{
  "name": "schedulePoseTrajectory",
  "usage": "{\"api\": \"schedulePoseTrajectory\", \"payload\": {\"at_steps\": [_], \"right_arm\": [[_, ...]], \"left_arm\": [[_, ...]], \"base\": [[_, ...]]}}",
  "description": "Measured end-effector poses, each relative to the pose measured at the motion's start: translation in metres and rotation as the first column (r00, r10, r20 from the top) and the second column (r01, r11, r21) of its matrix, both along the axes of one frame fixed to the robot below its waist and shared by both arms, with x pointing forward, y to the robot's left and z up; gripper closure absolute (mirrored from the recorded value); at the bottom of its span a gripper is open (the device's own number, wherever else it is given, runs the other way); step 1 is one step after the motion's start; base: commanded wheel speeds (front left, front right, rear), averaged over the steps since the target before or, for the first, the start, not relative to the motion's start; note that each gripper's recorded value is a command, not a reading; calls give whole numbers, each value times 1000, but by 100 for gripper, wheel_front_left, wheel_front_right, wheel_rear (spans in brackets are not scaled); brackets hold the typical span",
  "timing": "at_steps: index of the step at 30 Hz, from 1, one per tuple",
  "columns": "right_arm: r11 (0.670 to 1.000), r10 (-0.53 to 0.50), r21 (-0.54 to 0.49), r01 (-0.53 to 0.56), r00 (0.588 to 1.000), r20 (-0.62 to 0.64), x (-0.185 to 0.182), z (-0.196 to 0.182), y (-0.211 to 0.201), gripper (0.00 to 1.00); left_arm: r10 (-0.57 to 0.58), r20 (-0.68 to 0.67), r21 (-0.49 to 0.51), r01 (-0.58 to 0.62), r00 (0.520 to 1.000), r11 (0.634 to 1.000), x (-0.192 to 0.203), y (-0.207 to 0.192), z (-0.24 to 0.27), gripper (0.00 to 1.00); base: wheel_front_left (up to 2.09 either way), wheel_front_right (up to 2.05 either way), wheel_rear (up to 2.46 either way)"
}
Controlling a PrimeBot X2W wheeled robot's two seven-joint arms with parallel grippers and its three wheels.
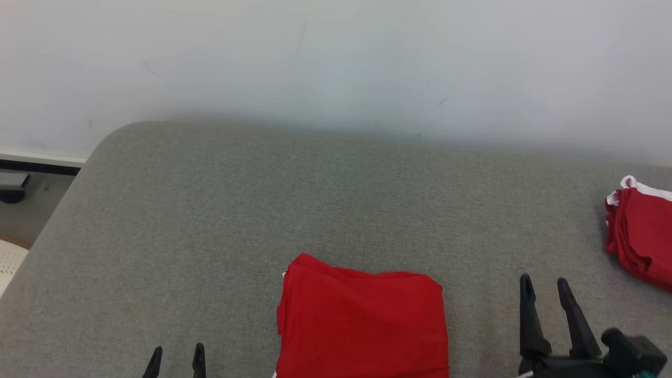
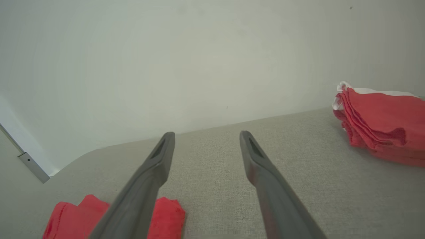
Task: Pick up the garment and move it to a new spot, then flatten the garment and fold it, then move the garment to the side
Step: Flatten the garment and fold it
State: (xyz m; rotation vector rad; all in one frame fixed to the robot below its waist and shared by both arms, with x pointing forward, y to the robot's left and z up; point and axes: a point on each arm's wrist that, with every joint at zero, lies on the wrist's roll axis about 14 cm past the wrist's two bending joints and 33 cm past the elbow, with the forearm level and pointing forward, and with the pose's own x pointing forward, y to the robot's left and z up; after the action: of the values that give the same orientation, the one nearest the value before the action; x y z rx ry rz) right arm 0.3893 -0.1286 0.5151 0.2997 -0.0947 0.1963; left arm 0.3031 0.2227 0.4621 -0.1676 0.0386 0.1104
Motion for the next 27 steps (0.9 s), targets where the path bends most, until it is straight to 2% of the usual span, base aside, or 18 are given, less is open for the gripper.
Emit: {"api": "schedulePoseTrajectory", "payload": {"at_steps": [11, 27], "right_arm": [[992, -46, -119, 43, 999, -24, -39, -14, -20, 0], [994, -75, -80, 71, 995, -58, -54, -23, -28, 0]], "left_arm": [[-39, 23, 10, 39, 999, 999, 10, -11, 7, 0], [-71, 39, 34, 70, 997, 997, 12, -20, 13, 0]], "base": [[0, 0, 0], [0, 0, 0]]}}
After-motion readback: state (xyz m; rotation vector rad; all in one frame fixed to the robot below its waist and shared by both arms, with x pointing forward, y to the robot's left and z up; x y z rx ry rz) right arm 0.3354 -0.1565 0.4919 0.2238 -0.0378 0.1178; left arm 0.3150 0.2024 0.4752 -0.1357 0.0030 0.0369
